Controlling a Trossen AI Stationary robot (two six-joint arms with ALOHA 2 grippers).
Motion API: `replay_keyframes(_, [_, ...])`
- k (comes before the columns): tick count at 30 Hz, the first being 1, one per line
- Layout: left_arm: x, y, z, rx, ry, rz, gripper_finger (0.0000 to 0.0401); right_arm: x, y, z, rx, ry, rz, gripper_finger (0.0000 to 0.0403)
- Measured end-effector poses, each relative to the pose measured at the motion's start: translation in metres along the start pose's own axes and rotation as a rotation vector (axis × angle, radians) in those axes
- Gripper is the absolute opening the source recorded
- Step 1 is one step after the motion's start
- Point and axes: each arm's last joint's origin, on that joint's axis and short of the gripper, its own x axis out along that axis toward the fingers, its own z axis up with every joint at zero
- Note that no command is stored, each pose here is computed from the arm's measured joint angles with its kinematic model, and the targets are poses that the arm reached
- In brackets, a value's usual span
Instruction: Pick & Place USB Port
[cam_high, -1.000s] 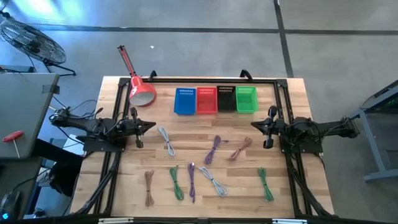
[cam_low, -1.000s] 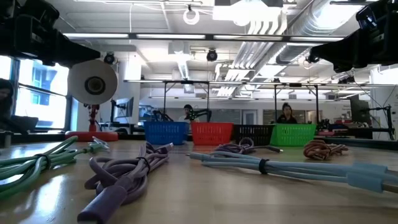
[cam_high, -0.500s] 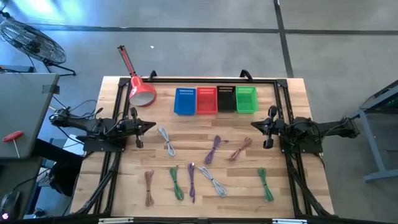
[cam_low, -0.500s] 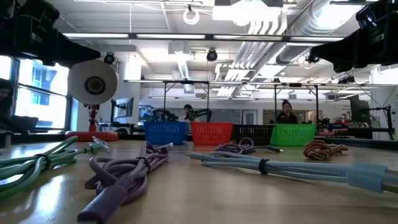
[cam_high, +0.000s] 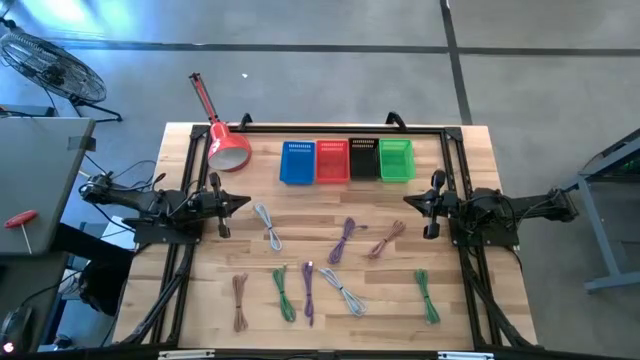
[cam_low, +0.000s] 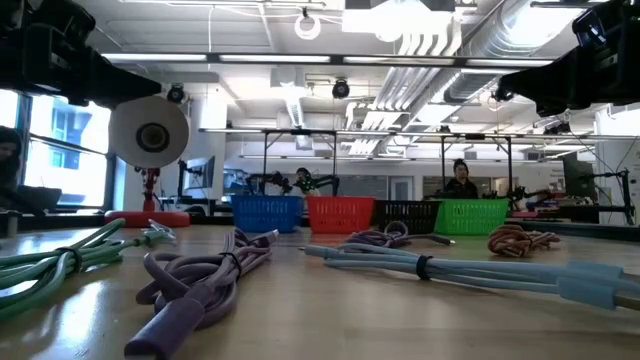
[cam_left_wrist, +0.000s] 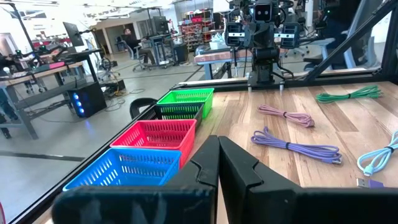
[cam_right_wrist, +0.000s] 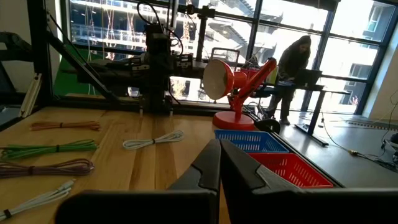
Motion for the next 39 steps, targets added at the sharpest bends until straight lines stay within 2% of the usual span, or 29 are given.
replay_keyframes(14, [0.000, 0.000, 0.000, -0.005, -0.003, -0.001, 0.0000, 0.000, 0.000, 0.003, 0.017, -0.030, 0.015, 0.0000])
replay_keyframes(23, [0.000, -0.002, 0.000, -0.036, -0.013, -0.071, 0.0000, 0.000, -0.001, 0.003, 0.010, -0.025, -0.031, 0.0000])
replay_keyframes(28, [0.000, -0.003, 0.000, -0.052, -0.009, -0.090, 0.0000, -0.003, -0.005, 0.021, 0.028, -0.065, -0.039, 0.0005])
replay_keyframes(33, [0.000, -0.001, 0.000, -0.049, -0.001, -0.041, 0.0000, -0.001, -0.009, 0.047, 0.015, -0.031, -0.085, 0.0037])
replay_keyframes(37, [0.000, -0.001, 0.000, -0.045, -0.002, -0.050, 0.0000, 0.007, -0.012, 0.065, -0.017, 0.065, -0.178, 0.0095])
replay_keyframes(39, [0.000, -0.002, 0.000, -0.029, -0.002, -0.052, 0.0000, 0.013, -0.012, 0.074, -0.034, 0.104, -0.184, 0.0124])
